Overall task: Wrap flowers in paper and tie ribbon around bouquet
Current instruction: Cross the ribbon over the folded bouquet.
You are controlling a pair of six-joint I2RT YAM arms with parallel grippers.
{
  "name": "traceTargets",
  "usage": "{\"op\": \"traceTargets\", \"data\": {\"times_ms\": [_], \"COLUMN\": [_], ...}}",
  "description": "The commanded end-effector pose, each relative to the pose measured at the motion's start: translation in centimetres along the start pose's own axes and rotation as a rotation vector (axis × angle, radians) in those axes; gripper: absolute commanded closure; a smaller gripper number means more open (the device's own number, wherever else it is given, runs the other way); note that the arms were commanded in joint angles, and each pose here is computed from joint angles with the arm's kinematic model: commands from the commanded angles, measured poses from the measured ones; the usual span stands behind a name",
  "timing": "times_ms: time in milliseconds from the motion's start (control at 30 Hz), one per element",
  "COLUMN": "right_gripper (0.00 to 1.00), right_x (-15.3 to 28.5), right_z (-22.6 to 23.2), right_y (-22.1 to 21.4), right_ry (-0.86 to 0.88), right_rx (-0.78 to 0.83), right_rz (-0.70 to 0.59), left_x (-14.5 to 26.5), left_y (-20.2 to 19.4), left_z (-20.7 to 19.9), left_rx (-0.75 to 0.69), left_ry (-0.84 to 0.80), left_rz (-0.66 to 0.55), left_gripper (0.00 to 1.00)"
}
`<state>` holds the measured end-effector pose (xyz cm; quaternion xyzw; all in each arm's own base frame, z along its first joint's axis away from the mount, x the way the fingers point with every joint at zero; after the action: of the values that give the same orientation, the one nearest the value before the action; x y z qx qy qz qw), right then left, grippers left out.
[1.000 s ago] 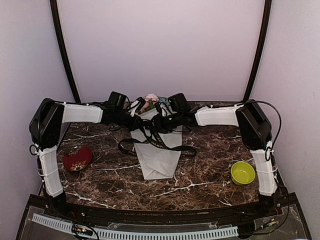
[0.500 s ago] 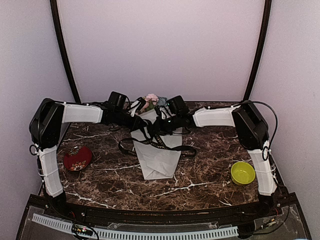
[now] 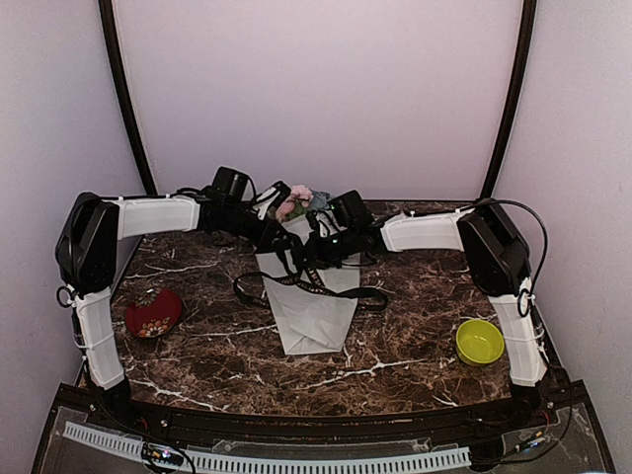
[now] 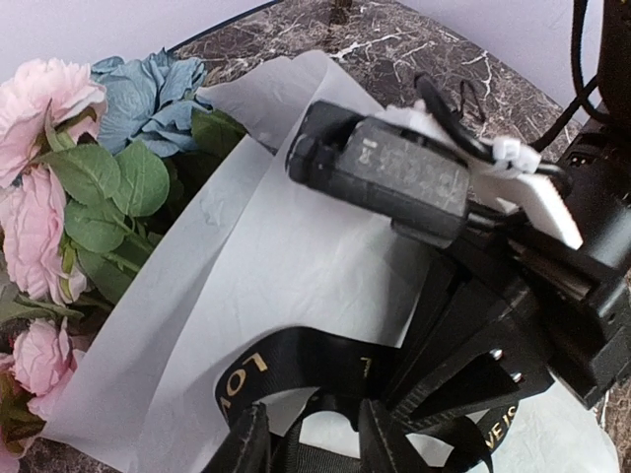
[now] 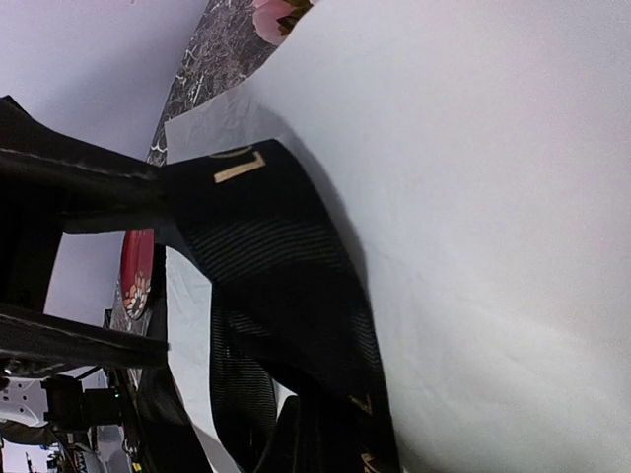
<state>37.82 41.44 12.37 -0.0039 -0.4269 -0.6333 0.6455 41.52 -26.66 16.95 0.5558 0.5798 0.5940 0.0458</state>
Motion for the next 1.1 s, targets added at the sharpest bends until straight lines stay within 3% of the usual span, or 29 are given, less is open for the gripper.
{"op": "traceTargets", "data": {"times_ms": [0,200,367,533,1067], "right_gripper": [1.00,1.00,1.00,1.00,1.00], "right_x": [-0.3,-0.2,-0.3,-0.4,-0.2], "right_z": [-0.7,-0.7,-0.8,-0.9,-0.7], "right_y": [-0.6,-0.8,-0.7,-0.8,-0.6], "right_ry": [-0.018,-0.023,-0.022,-0.025,-0.028], "right_rx": [-0.002,-0.002,-0.003,-0.005,-0.001], "right_rz": [0.013,0.019,0.019,0.021,0.020], "left_x": [3.2,2.6,1.3,1.3,-0.8], "left_y": [2.6,2.4,1.3,1.4,0.4], "left_z": [-0.4,1.1,1.0,-0.1,2.1], "left_rx": [-0.030,-0.035,-0.045,-0.054,-0.138], "left_ry": [-0.056,-0.033,-0.111,-0.215,0.005], "left_rz": [-0.051,-0.017,0.068,0.056,0.096], "left_gripper": [0.68,0.72,0.66,0.62,0.69]}}
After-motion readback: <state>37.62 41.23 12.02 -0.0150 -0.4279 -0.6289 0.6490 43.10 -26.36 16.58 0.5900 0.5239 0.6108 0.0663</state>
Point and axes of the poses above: each gripper's point midway between its finger pads, its own x axis back along the fingers, its own z axis along the line the jaws close on, y = z × x, the point moved 6 cm from there along x, back along the fingers, and after that the axes turned 9 degrees about x, right-handed, at the moved point
